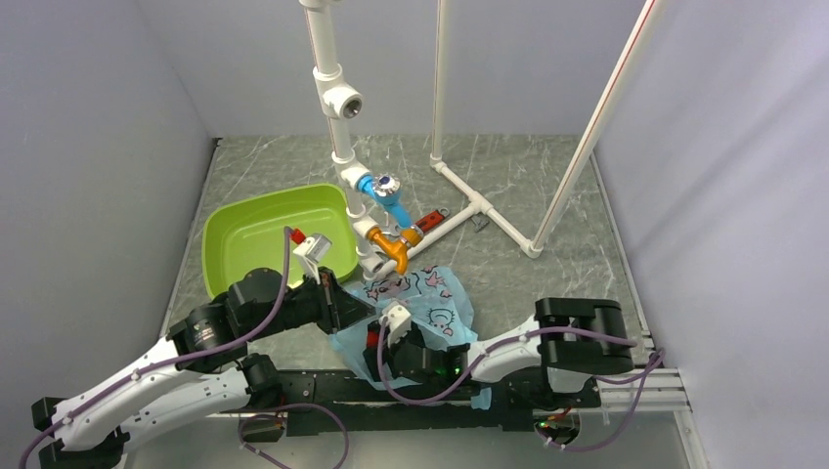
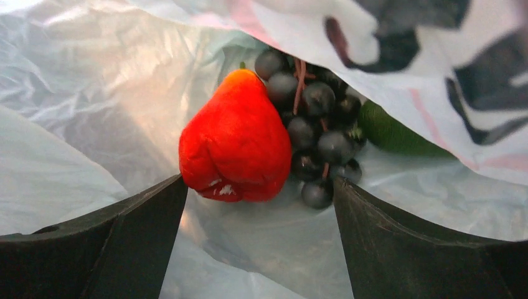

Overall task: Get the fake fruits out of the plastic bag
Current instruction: Adjust the plastic bag at the center of the board, then take out the fake fruit from the plastic bag, then place the fake fruit in the bin, then take out the fake fruit from the plastic bag.

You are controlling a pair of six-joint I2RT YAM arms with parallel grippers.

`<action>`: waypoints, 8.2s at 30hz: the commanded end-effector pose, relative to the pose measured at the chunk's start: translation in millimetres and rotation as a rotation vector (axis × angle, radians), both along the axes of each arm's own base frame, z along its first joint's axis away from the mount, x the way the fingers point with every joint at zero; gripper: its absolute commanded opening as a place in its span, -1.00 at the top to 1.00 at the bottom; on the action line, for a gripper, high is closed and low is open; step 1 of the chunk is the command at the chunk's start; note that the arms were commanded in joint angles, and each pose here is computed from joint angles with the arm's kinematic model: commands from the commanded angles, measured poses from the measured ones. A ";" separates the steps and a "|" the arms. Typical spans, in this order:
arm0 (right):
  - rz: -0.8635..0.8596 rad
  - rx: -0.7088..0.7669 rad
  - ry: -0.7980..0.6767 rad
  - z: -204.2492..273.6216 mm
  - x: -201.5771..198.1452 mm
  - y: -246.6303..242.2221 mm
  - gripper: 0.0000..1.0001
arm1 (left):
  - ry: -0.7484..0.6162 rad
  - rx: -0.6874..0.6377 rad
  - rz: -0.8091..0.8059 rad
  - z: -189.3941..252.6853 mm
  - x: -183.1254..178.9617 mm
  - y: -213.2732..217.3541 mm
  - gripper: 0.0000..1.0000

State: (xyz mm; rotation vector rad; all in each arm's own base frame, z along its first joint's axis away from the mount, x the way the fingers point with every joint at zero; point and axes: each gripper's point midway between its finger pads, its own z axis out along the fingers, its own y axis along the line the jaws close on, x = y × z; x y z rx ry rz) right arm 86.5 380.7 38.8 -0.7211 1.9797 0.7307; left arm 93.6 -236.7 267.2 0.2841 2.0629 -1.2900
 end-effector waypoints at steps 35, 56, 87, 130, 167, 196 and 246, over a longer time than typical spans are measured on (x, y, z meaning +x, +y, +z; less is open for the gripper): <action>0.097 0.226 -0.178 51.1 4.4 10.7 -0.99 | -0.014 0.081 0.092 -55.6 -7.1 33.7 1.00; 0.154 0.078 -0.258 10.4 9.9 68.7 -0.84 | -0.071 0.017 0.038 -20.9 -10.9 21.3 1.00; 0.152 0.186 -0.073 92.6 -12.2 -17.1 0.80 | 0.176 0.378 0.381 -121.0 7.1 83.3 1.00; -0.054 0.056 -0.479 314.9 61.5 120.6 1.00 | 0.249 0.227 0.508 -118.8 -11.2 145.6 1.00; -0.115 -0.164 -0.334 229.7 167.4 142.5 -0.72 | 0.210 0.214 0.472 -113.9 -10.2 140.1 1.00; 0.373 0.014 -0.130 158.2 -44.4 -31.9 0.36 | -0.015 -0.079 0.340 -39.9 -5.3 115.9 1.00; 0.062 -0.206 -0.212 -17.7 44.6 27.8 0.82 | 0.023 0.126 0.232 -79.0 -16.6 102.2 1.00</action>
